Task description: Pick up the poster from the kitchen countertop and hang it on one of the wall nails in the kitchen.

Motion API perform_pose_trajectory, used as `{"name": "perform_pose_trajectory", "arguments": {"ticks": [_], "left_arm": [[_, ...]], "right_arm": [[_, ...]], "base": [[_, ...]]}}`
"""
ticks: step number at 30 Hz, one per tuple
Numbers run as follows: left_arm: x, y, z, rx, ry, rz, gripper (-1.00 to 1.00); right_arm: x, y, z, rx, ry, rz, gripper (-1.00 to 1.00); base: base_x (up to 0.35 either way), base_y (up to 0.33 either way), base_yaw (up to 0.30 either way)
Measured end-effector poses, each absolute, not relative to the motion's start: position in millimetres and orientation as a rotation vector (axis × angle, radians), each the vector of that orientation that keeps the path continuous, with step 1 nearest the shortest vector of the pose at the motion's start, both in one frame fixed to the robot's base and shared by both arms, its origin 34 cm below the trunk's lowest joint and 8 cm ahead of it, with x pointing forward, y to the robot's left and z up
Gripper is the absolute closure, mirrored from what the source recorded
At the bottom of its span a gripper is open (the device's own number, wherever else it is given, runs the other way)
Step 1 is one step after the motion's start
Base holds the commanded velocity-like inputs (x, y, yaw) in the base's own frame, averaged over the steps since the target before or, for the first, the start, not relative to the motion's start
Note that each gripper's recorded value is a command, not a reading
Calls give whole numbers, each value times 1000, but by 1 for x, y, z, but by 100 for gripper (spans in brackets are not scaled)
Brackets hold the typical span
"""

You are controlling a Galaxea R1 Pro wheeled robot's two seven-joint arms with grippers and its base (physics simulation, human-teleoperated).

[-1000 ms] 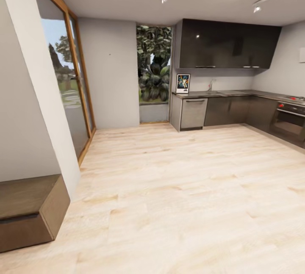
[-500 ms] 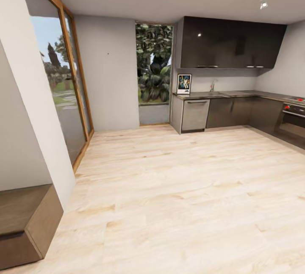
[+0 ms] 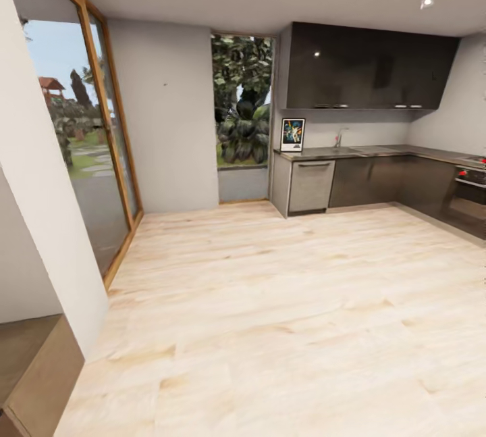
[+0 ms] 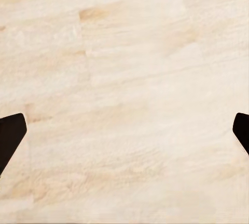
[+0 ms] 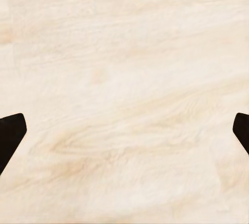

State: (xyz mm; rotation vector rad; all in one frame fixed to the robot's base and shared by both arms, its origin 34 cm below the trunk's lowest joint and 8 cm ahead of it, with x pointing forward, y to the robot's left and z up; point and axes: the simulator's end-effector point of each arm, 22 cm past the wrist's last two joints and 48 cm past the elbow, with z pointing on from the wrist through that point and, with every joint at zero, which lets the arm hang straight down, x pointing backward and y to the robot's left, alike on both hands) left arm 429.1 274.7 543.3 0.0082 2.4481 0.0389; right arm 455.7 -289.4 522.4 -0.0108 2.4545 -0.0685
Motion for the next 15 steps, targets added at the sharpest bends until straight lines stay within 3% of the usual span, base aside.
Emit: {"name": "perform_pose_trajectory", "arguments": {"ticks": [6, 15], "left_arm": [[430, 275, 544, 8, 2447, 39, -100], [424, 275, 540, 4, 2460, 39, -100]], "right_arm": [[456, -289, 523, -10, 2453, -68, -100], [456, -290, 523, -11, 2452, -69, -100]], "base": [[335, 0, -180], [335, 0, -21]]}}
